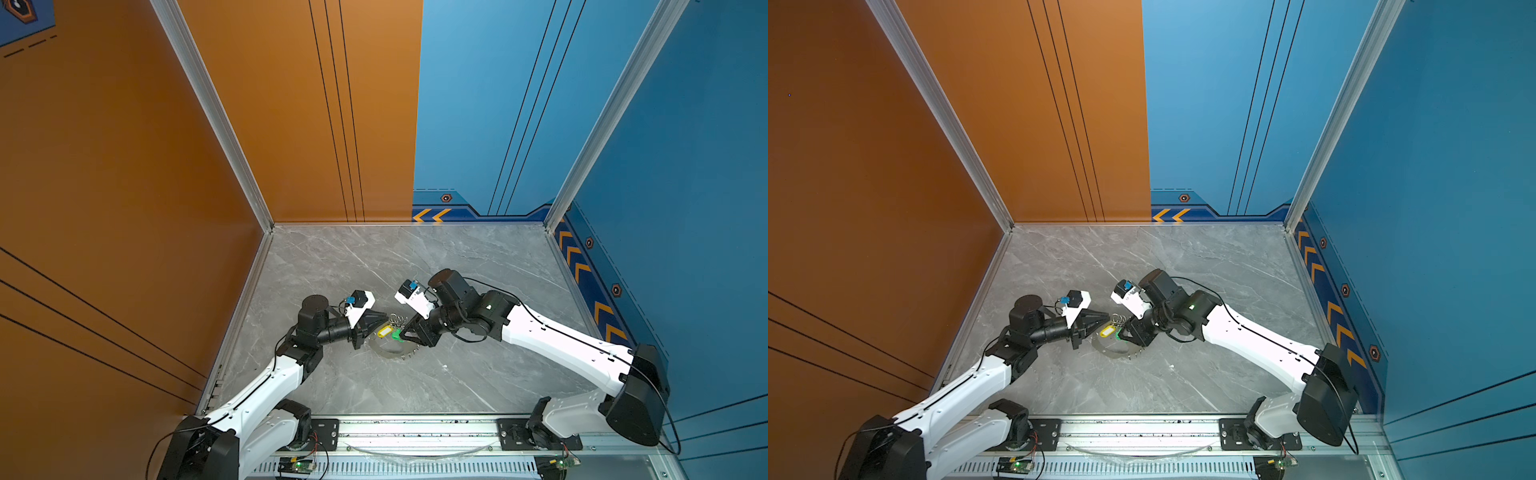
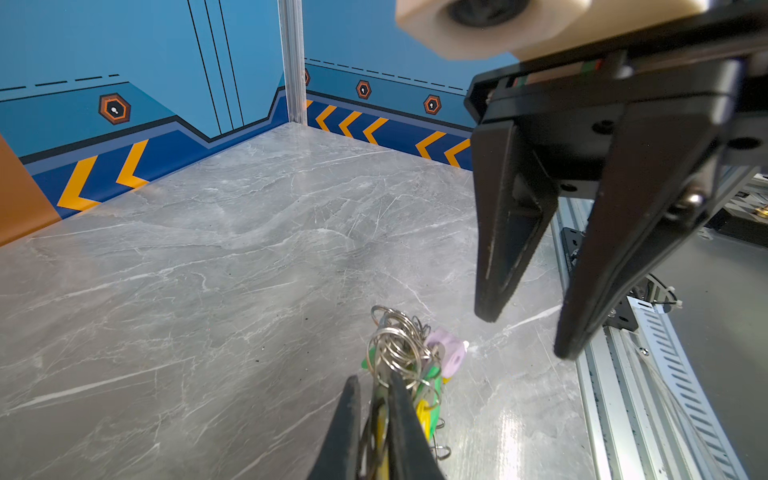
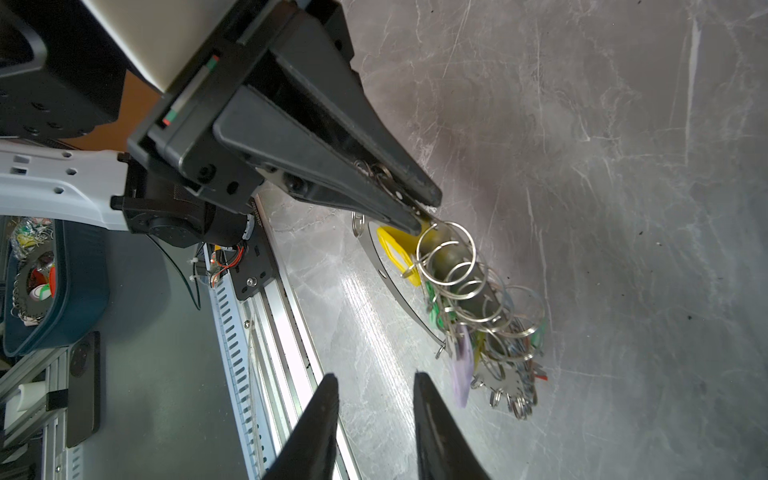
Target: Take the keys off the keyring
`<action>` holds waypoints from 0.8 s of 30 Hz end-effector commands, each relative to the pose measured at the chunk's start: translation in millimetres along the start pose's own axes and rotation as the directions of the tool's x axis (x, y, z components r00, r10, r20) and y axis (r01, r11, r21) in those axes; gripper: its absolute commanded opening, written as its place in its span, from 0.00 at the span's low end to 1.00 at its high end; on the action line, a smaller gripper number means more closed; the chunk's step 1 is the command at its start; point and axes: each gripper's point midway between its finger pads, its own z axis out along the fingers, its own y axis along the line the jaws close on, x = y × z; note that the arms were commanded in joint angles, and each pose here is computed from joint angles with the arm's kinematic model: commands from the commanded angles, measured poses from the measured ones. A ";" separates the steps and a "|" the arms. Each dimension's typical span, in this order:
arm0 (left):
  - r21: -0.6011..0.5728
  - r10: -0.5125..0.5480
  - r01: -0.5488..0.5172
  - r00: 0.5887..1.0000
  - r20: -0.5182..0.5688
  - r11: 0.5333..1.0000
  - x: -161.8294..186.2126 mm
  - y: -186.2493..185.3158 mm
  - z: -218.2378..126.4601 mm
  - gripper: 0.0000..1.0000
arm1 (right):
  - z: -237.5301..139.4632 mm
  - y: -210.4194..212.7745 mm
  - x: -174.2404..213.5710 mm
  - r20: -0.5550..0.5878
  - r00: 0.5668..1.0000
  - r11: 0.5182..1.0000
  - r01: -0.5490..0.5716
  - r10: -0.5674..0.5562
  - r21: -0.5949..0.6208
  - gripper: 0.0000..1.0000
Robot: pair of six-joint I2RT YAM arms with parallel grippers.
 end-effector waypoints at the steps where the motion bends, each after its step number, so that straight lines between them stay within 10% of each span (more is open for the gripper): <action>1: -0.008 0.010 -0.010 1.000 0.023 1.000 -6.1 0.9 -3.3 0.00 | -16.2 0.3 -12.5 0.045 0.999 1.000 0.012 -0.012 0.015 0.35; 24: -0.118 0.049 -0.043 0.998 0.048 0.992 -10.8 7.7 -13.5 0.00 | 15.9 -21.0 -47.9 0.147 0.944 0.955 -0.286 0.294 -0.076 0.20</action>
